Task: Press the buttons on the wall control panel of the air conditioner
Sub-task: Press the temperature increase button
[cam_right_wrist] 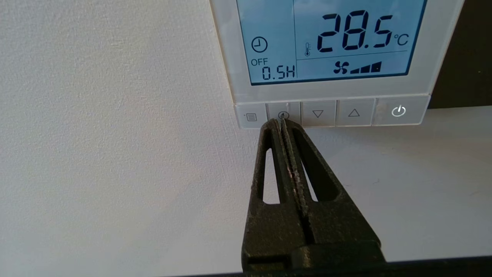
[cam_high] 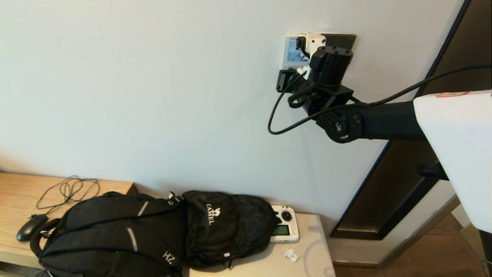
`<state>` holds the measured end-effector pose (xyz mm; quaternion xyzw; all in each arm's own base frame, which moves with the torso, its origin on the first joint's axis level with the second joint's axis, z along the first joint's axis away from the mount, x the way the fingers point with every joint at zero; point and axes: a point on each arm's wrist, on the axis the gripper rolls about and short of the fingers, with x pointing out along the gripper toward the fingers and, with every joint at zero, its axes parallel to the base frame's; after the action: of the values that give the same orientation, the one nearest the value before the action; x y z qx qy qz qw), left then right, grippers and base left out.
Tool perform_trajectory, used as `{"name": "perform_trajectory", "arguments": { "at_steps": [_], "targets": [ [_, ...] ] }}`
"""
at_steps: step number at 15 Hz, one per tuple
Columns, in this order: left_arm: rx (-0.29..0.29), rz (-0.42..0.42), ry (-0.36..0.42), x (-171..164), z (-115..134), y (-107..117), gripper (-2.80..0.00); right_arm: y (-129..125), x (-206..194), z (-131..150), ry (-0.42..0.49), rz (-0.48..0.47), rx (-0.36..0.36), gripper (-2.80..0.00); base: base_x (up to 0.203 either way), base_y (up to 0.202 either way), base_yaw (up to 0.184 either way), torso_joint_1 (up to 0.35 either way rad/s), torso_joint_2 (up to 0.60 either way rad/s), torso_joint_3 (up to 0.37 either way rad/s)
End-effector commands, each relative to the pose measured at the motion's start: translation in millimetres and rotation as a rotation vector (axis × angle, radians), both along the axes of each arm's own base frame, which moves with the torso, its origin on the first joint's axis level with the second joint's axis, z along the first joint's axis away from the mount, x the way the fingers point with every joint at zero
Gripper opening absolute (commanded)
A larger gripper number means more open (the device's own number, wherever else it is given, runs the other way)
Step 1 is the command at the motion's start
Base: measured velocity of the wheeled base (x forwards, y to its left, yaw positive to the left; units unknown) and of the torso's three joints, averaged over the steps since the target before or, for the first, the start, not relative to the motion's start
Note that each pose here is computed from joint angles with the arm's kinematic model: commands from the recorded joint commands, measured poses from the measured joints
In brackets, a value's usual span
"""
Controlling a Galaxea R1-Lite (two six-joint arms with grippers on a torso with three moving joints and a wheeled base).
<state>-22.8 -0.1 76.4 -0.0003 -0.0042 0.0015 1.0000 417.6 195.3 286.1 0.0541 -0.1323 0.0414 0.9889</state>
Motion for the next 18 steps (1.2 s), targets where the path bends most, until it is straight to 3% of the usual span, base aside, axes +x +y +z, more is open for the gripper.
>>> {"name": "perform_trajectory", "arguments": {
  "at_steps": [1,11,18],
  "targets": [
    [-0.001,0.000,-0.001,0.0,0.0,0.0,-2.80,0.3,1.8,-1.9,0.000,-0.003,0.001,-2.80,0.000,0.000,0.000,0.000,0.00,0.000],
    [-0.001,0.000,-0.001,0.0,0.0,0.0,-2.80,4.4,-20.6,11.2,-0.012,0.023,0.008,-2.80,0.000,0.000,0.000,0.000,0.00,0.000],
    [-0.001,0.002,-0.002,-0.2,0.0,0.0,-2.80,5.2,-11.6,4.4,-0.005,0.015,0.003,-2.80,0.000,0.000,0.000,0.000,0.00,0.000]
  ]
}}
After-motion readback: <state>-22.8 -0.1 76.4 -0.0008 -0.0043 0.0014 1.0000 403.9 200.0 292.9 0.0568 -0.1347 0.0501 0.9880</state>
